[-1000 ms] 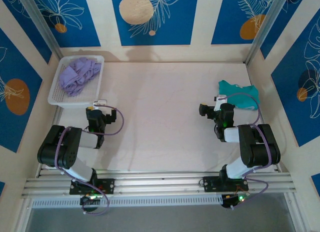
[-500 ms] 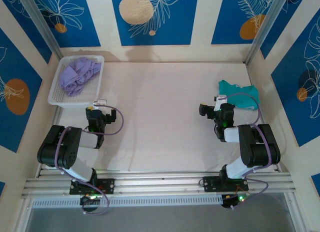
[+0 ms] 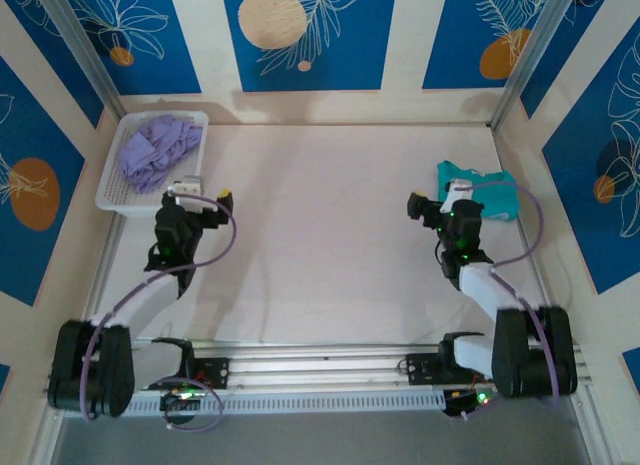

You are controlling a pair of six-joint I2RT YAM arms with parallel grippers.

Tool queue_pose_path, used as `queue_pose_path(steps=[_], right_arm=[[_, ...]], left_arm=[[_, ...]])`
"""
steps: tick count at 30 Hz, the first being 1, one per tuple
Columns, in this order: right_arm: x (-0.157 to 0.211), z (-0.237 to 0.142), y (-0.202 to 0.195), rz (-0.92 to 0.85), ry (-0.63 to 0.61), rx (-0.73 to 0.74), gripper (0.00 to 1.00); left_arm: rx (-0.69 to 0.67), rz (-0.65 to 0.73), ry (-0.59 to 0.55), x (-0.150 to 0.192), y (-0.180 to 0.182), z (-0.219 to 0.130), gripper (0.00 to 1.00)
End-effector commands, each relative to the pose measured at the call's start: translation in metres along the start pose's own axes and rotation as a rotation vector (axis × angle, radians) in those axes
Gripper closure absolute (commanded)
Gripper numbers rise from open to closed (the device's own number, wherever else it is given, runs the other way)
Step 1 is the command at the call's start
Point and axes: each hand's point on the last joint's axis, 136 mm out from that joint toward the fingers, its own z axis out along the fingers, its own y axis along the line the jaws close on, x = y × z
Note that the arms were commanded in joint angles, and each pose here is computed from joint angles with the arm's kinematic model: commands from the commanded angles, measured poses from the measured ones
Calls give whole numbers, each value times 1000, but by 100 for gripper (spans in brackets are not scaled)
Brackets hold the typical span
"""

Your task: Fold the inside-out t-shirt

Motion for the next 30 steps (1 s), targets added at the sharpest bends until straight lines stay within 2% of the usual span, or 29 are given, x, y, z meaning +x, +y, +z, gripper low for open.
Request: queue_pose_path(steps=[1, 3, 7, 10, 18, 23, 27, 28, 30], right_arm=[[-11, -22, 32, 128, 72, -160, 3], [-19, -31, 68, 56, 73, -266, 3], [-14, -38, 133, -137, 124, -365, 4], [-10, -35, 157, -166, 146, -404, 4], [4, -24, 174, -148, 208, -447, 4], [10, -19, 167, -109, 237, -437, 3], [10, -17, 166, -78, 242, -441, 3], [11, -16, 166, -77, 243, -439, 3], [12, -15, 165, -74, 250, -434, 3]], left_arm=[[-118, -161, 104, -6, 23, -5, 0], [-281, -243, 179, -9, 61, -4, 0], [-413, -396, 323, 6, 124, 20, 0], [-483, -435, 395, 20, 160, 51, 0], [-542, -459, 597, 59, 224, 153, 0], [-517, -472, 648, 82, 245, 200, 0], [-473, -490, 677, 98, 248, 227, 14], [-465, -493, 683, 101, 247, 233, 20], [-440, -499, 676, 100, 247, 241, 38]])
